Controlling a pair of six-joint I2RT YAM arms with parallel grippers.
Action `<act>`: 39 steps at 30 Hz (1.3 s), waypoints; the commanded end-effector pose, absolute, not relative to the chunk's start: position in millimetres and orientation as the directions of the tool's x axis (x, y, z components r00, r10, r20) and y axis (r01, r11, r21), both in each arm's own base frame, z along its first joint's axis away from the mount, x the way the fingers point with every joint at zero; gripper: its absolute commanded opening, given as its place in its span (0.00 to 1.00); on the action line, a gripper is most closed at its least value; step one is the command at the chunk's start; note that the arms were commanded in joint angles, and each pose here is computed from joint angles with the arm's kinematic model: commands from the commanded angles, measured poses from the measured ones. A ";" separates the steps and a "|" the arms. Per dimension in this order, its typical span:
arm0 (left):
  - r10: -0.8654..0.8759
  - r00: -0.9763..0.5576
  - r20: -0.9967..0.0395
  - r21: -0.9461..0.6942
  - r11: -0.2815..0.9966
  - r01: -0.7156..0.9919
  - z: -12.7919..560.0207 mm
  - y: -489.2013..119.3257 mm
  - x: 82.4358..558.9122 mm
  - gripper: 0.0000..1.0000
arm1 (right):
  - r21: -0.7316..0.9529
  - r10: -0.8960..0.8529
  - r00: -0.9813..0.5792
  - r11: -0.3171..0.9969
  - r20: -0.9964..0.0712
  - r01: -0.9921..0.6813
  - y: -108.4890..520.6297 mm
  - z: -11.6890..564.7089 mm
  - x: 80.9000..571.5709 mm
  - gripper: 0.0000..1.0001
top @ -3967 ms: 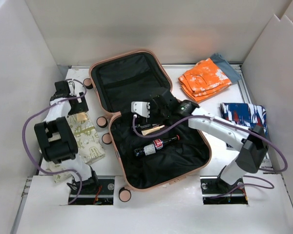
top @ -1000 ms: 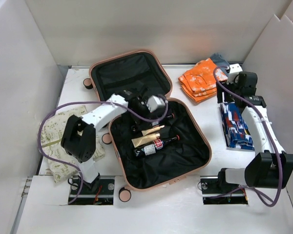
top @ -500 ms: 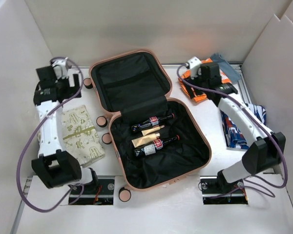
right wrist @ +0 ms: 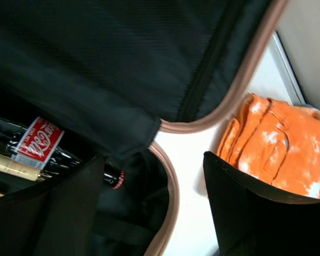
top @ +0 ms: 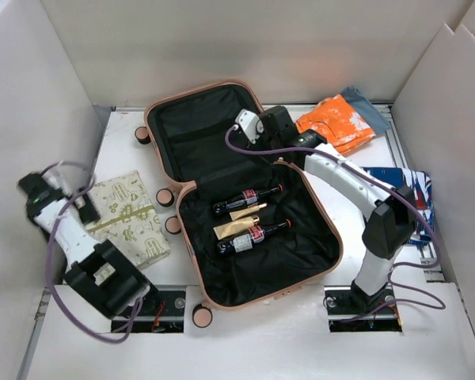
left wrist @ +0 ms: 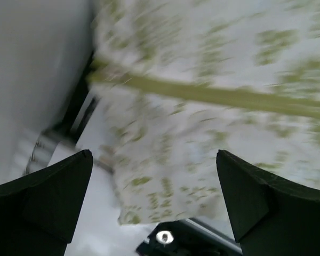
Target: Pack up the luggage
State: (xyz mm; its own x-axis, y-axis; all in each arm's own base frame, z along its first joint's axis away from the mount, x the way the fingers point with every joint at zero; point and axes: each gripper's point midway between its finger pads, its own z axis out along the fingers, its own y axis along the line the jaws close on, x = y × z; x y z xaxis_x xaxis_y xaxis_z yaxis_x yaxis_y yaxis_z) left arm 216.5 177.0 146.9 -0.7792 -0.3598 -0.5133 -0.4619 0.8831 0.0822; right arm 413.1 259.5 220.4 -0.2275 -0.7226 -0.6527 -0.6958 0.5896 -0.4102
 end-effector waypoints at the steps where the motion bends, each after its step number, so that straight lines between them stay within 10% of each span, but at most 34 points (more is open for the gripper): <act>1: -0.512 -0.793 -0.331 0.116 0.812 -0.573 108.8 204.9 138.1 0.99 | -0.435 -0.735 -0.167 0.551 -0.658 -0.712 274.9 236.0 415.1 0.79; 24: -0.563 -0.817 -0.129 -0.200 0.821 -0.534 13.1 191.5 147.0 0.97 | -0.487 -0.767 -0.149 0.531 -0.624 -0.693 261.4 233.4 406.9 0.79; 33: -0.448 -0.894 -0.016 -0.176 0.881 -0.439 -23.3 181.9 141.1 0.52 | -0.556 -0.775 -0.162 0.565 -0.610 -0.609 231.2 255.8 414.4 0.79; 37: -0.394 -0.918 0.045 -0.223 0.892 -0.394 -39.7 166.5 142.3 0.04 | -0.588 -0.779 -0.174 0.580 -0.602 -0.565 217.5 266.8 416.9 0.79; 39: -0.394 -0.918 0.045 -0.223 0.892 -0.394 -42.2 167.2 142.8 0.00 | -0.606 -0.781 -0.170 0.584 -0.601 -0.540 213.0 274.5 418.1 0.79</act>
State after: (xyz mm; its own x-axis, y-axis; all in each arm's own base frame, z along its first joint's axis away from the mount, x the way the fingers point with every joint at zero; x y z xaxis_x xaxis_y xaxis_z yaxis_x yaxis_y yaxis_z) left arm 134.2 182.5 7.0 -0.9013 -0.4293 0.0572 -0.4331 0.8923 -0.1271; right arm 411.3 226.4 238.0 -0.1972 -0.8008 -0.5655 -0.6348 0.5439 -0.5488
